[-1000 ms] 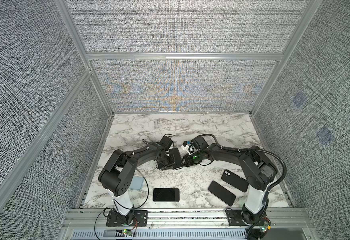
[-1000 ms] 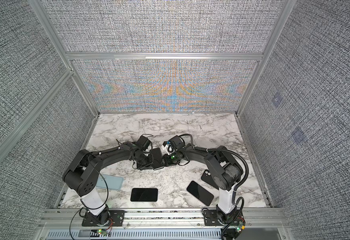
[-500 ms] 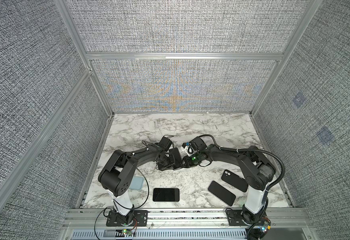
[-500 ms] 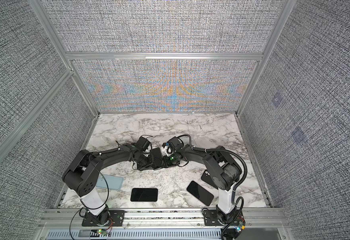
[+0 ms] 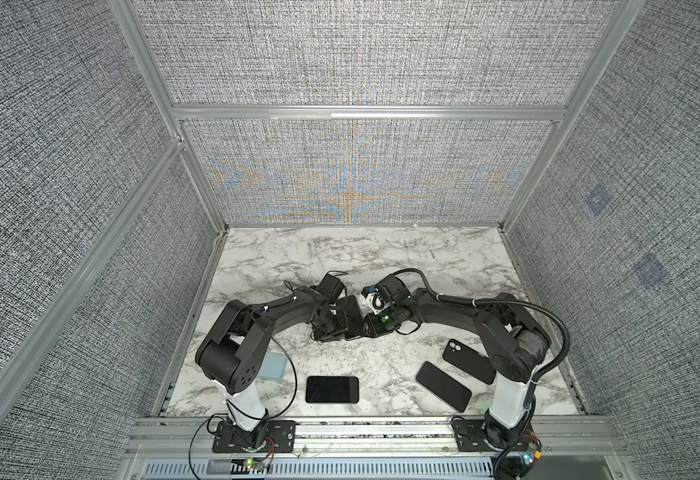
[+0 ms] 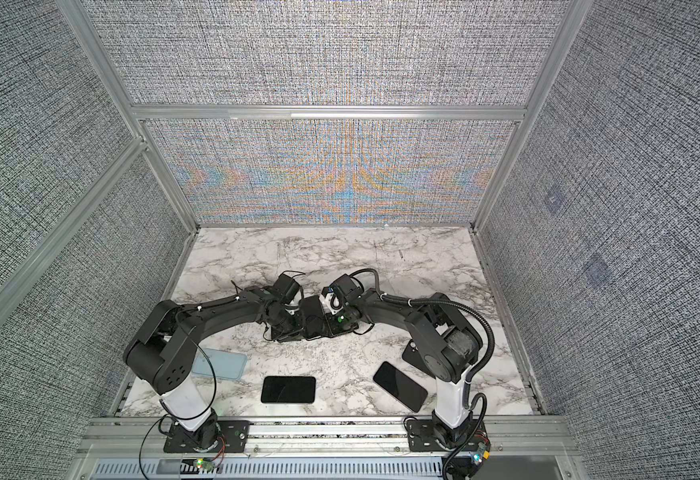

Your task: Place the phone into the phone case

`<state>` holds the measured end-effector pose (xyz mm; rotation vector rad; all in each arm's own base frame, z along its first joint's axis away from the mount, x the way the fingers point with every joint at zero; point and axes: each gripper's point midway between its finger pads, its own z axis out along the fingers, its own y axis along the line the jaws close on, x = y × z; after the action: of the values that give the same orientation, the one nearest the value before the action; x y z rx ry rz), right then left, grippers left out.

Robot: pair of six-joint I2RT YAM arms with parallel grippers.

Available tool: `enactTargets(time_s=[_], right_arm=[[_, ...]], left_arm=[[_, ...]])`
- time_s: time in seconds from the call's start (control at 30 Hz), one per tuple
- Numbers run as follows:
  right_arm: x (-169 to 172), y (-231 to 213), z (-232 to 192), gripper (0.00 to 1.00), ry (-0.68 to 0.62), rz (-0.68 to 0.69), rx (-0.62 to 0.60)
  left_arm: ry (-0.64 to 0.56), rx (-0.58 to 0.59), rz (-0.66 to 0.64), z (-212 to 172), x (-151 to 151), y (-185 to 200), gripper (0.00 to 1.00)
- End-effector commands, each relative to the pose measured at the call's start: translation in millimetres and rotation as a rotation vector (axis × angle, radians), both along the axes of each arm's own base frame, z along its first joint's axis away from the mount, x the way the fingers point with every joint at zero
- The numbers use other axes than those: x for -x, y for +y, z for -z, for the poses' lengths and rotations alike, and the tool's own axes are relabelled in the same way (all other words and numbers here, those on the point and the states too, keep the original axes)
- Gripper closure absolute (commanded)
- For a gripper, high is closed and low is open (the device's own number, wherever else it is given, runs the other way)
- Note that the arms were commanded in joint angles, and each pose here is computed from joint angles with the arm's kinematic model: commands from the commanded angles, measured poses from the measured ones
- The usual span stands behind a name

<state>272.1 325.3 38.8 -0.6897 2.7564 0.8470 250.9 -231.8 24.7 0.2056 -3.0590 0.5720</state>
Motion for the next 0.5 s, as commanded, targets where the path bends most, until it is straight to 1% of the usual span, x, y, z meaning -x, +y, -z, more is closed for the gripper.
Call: enactTargets(time_s=[0.0, 0.03, 0.13, 0.27, 0.47], right_arm=[[0.9, -1.8, -5.4, 0.64, -0.014, -0.017, 0.012], [0.4, -2.4, -5.9, 0.64, -0.015, -0.016, 0.015], [-1.7, -3.3, -10.6, 0.64, -0.029, -0.013, 0.019], [-3.6, -5.5, -14.7, 0.64, -0.043, -0.003, 0.028], [-4.6, -6.3, -13.0, 0.65, -0.043, 0.011, 0.033]], left_arm=[[-0.015, -0.042, 0.01, -8.1, -0.1, 8.4, 0.71], [-0.017, -0.045, 0.011, -9.3, -0.6, 8.8, 0.69], [-0.023, -0.017, 0.009, -11.4, -3.4, 3.1, 0.66], [-0.014, 0.043, 0.002, -9.4, -4.3, -8.6, 0.66], [-0.005, 0.036, 0.001, -1.4, -4.8, -8.5, 0.66]])
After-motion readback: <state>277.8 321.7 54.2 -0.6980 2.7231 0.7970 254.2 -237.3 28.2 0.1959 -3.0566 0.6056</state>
